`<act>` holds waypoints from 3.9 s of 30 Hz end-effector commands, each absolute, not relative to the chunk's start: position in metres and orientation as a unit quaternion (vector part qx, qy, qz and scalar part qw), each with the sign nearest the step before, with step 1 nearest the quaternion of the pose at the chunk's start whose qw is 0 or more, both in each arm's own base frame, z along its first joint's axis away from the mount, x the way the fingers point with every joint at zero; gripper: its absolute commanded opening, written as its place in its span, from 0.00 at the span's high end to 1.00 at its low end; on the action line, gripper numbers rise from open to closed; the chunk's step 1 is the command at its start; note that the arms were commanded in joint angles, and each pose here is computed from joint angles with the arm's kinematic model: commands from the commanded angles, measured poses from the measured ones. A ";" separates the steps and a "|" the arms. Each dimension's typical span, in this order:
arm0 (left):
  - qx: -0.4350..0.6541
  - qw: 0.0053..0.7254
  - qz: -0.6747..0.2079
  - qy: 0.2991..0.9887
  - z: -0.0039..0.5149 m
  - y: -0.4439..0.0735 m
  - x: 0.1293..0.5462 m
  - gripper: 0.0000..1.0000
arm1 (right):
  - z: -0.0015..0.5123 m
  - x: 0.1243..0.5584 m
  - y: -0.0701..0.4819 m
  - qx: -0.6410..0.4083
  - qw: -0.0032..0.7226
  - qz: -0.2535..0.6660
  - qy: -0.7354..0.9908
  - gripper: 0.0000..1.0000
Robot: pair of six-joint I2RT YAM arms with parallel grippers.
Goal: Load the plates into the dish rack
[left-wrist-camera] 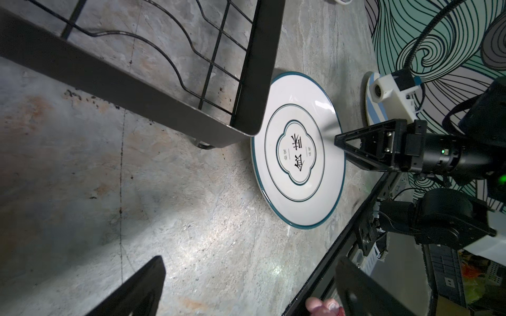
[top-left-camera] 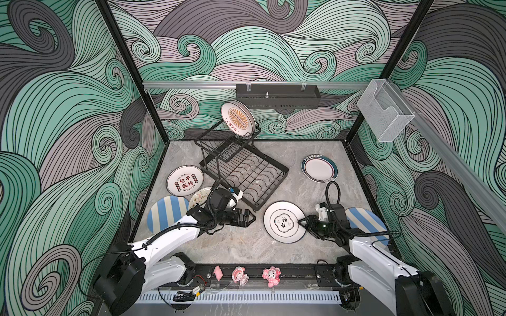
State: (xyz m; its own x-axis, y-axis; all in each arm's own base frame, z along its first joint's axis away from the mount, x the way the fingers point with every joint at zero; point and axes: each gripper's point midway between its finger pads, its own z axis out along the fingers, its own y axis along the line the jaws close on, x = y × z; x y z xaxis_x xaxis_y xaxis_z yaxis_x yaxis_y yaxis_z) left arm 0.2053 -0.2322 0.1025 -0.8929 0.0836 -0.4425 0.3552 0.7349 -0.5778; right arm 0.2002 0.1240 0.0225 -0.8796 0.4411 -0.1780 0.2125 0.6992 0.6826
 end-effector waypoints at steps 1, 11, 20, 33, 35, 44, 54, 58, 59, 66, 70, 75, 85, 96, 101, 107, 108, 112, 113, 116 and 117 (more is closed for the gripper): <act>0.117 0.200 -0.335 0.913 0.108 -0.233 0.209 0.01 | 0.001 0.184 0.114 0.203 0.135 0.313 0.918 0.57; 0.125 0.207 -0.341 0.908 0.122 -0.237 0.213 0.01 | 0.002 0.187 0.117 0.201 0.131 0.317 0.918 0.78; 0.121 0.211 -0.340 0.908 0.146 -0.236 0.214 0.01 | 0.020 0.194 0.117 0.189 0.138 0.324 0.917 0.97; 0.102 0.306 -0.263 0.909 0.188 -0.193 0.229 0.02 | 0.074 0.208 0.117 0.152 0.177 0.337 0.912 1.00; 0.090 0.321 -0.257 0.907 0.197 -0.182 0.233 0.01 | 0.089 0.216 0.116 0.140 0.194 0.336 0.911 1.00; 0.014 0.343 -0.306 0.888 0.227 -0.132 0.261 0.01 | 0.194 0.273 0.127 0.062 0.290 0.357 0.886 1.00; -0.033 0.341 -0.314 0.886 0.229 -0.103 0.280 0.01 | 0.311 0.332 0.134 -0.036 0.428 0.273 0.861 1.00; -0.036 0.343 -0.321 0.882 0.230 -0.098 0.279 0.01 | 0.366 0.345 0.162 -0.095 0.482 0.241 0.837 1.00; -0.034 0.345 -0.320 0.882 0.230 -0.097 0.278 0.01 | 0.380 0.348 0.169 -0.104 0.497 0.240 0.828 1.00; -0.013 0.353 -0.301 0.886 0.224 -0.092 0.282 0.02 | 0.434 0.383 0.217 -0.161 0.552 0.218 0.789 1.00; -0.011 0.349 -0.308 0.885 0.226 -0.093 0.284 0.01 | 0.457 0.401 0.255 -0.200 0.573 0.196 0.770 1.00; -0.009 0.366 -0.310 0.878 0.228 -0.093 0.283 0.01 | 0.485 0.414 0.296 -0.228 0.602 0.161 0.748 1.00; -0.026 0.363 -0.286 0.886 0.217 -0.084 0.283 0.01 | 0.496 0.451 0.342 -0.223 0.679 0.009 0.700 1.00; -0.016 0.355 -0.313 0.881 0.217 -0.092 0.285 0.01 | 0.494 0.472 0.344 -0.197 0.711 -0.052 0.673 1.00; -0.013 0.362 -0.312 0.878 0.221 -0.091 0.283 0.01 | 0.480 0.480 0.349 -0.199 0.709 -0.064 0.673 1.00; -0.019 0.359 -0.317 0.878 0.220 -0.091 0.284 0.01 | 0.466 0.486 0.358 -0.202 0.706 -0.057 0.677 1.00; -0.019 0.360 -0.316 0.877 0.221 -0.091 0.284 0.01 | 0.465 0.488 0.357 -0.201 0.706 -0.063 0.676 1.00; -0.019 0.360 -0.317 0.878 0.220 -0.090 0.284 0.01 | 0.456 0.494 0.358 -0.204 0.705 -0.082 0.674 1.00; -0.019 0.359 -0.315 0.878 0.219 -0.090 0.284 0.01 | 0.454 0.495 0.358 -0.204 0.704 -0.085 0.675 1.00; -0.020 0.357 -0.316 0.879 0.218 -0.090 0.283 0.01 | 0.450 0.499 0.357 -0.204 0.702 -0.099 0.675 1.00; -0.019 0.358 -0.316 0.878 0.219 -0.090 0.283 0.01 | 0.447 0.501 0.358 -0.204 0.701 -0.101 0.676 1.00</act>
State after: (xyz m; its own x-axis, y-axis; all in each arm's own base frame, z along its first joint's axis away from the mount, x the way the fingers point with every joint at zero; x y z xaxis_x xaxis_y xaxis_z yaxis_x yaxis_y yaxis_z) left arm 0.2841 -0.0903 0.2155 -0.7532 -0.2597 -0.6044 0.1757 0.8059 -0.5653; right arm 0.4969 0.3656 0.4231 0.0121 -0.4686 -0.8833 -0.2084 0.8628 -0.4605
